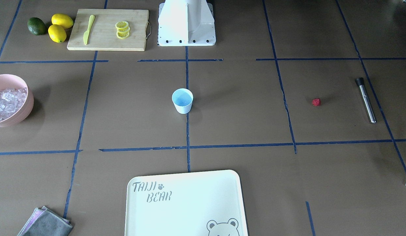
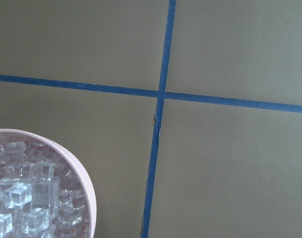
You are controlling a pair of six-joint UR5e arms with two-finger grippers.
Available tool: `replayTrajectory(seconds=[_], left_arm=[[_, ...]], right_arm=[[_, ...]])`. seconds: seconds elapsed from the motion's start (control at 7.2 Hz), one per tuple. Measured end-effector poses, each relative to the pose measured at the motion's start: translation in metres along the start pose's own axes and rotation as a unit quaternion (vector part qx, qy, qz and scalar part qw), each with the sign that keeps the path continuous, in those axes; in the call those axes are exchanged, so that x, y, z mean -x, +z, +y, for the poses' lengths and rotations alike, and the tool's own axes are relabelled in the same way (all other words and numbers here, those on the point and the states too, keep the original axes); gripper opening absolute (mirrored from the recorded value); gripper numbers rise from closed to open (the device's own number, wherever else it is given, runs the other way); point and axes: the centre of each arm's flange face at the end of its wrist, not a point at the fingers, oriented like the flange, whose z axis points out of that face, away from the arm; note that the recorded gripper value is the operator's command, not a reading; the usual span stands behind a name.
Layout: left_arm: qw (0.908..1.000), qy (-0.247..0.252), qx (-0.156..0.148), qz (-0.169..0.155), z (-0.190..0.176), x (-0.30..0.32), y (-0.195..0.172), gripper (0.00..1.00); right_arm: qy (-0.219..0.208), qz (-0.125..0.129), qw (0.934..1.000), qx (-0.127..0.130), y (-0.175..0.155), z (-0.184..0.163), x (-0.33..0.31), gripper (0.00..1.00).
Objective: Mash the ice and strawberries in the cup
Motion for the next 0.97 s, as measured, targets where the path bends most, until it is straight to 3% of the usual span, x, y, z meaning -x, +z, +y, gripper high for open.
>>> replayTrajectory(seconds=[0.97], left_arm=[[1.0000,0.001,-0.004,-0.001,-0.0001,-0.0018,-0.0036,1.00]], right_arm=[[-0.004,0.007,1.0000,-0.003,-0.0033,-0.0052,0.0024,1.00]])
